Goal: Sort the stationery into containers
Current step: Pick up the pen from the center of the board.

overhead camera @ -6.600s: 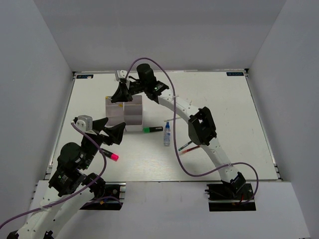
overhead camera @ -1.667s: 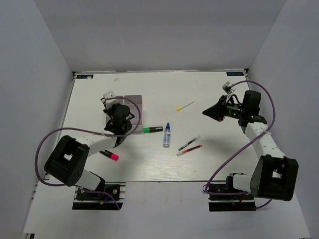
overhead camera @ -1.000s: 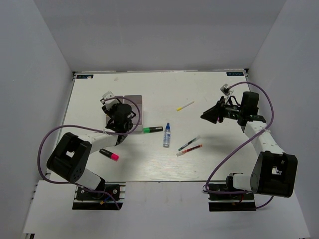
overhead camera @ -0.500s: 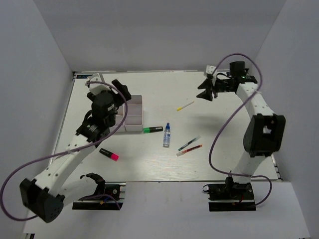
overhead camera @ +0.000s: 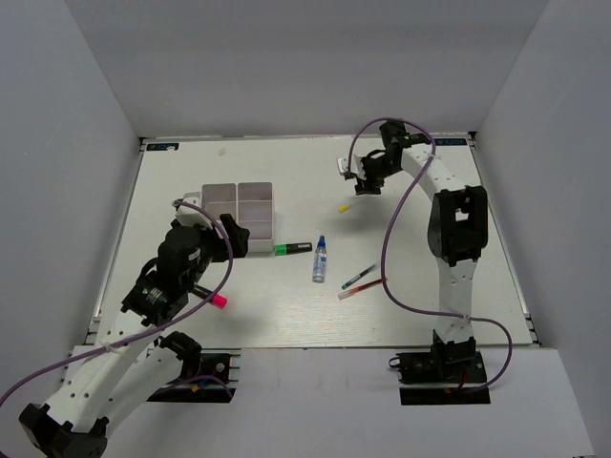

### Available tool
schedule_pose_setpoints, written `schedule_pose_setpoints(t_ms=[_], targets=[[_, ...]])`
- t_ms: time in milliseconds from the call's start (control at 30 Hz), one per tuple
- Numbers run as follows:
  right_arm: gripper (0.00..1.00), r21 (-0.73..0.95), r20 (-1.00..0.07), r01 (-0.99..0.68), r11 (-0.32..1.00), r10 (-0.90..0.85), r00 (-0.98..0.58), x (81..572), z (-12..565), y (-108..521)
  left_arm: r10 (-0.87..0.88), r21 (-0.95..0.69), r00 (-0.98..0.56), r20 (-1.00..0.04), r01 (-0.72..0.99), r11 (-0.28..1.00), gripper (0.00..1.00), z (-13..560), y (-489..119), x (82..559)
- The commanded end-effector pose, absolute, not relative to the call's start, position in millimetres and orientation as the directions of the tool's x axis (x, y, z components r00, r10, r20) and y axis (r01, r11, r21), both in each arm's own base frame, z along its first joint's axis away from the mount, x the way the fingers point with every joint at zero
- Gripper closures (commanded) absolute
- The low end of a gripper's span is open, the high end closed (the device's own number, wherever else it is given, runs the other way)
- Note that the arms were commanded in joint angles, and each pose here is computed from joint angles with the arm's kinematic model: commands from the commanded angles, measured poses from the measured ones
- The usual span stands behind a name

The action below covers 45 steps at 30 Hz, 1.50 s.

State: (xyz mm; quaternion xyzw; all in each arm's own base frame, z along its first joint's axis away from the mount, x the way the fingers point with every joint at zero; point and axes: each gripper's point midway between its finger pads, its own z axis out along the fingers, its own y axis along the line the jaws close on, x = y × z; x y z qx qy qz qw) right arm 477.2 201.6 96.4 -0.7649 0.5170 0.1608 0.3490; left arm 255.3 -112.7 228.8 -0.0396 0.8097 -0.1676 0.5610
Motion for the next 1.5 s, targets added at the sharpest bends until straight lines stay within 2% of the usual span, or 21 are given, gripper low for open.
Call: schedule_pose_setpoints(t_ms=[0,300,733,1133,1267,1467], targets=[[0.4,-0.442,-0.469,-0.84,-0.315,-0.718,0.515,496,97,204,-0.204,-0.29,-0.374,-0.905,0.189,0.938,0.01,229,-116,247],[0.51,-0.351,-0.424,-0.841,-0.412,-0.731,0.535,491,65,211,-0.224,-0.297,-0.319,-0.921,0.201,0.933,0.01,242,-110,240],[0.51,-0.26,-0.405,-0.848,-0.462,-0.745,0.53,472,38,209,-0.231,-0.302,-0.313,-0.921,0.203,0.932,0.01,245,-109,239],[0.51,-0.206,-0.39,-0.856,-0.474,-0.763,0.516,475,20,214,-0.235,-0.304,-0.305,-0.923,0.205,0.93,0.01,247,-108,238],[0.53,-0.141,-0.38,-0.849,-0.509,-0.764,0.521,464,7,206,-0.239,-0.307,-0.298,-0.924,0.207,0.929,0.01,249,-107,237],[0.58,0.043,-0.326,-0.838,-0.544,-0.801,0.503,431,-19,187,-0.239,-0.307,-0.298,-0.924,0.207,0.929,0.01,249,-107,237]])
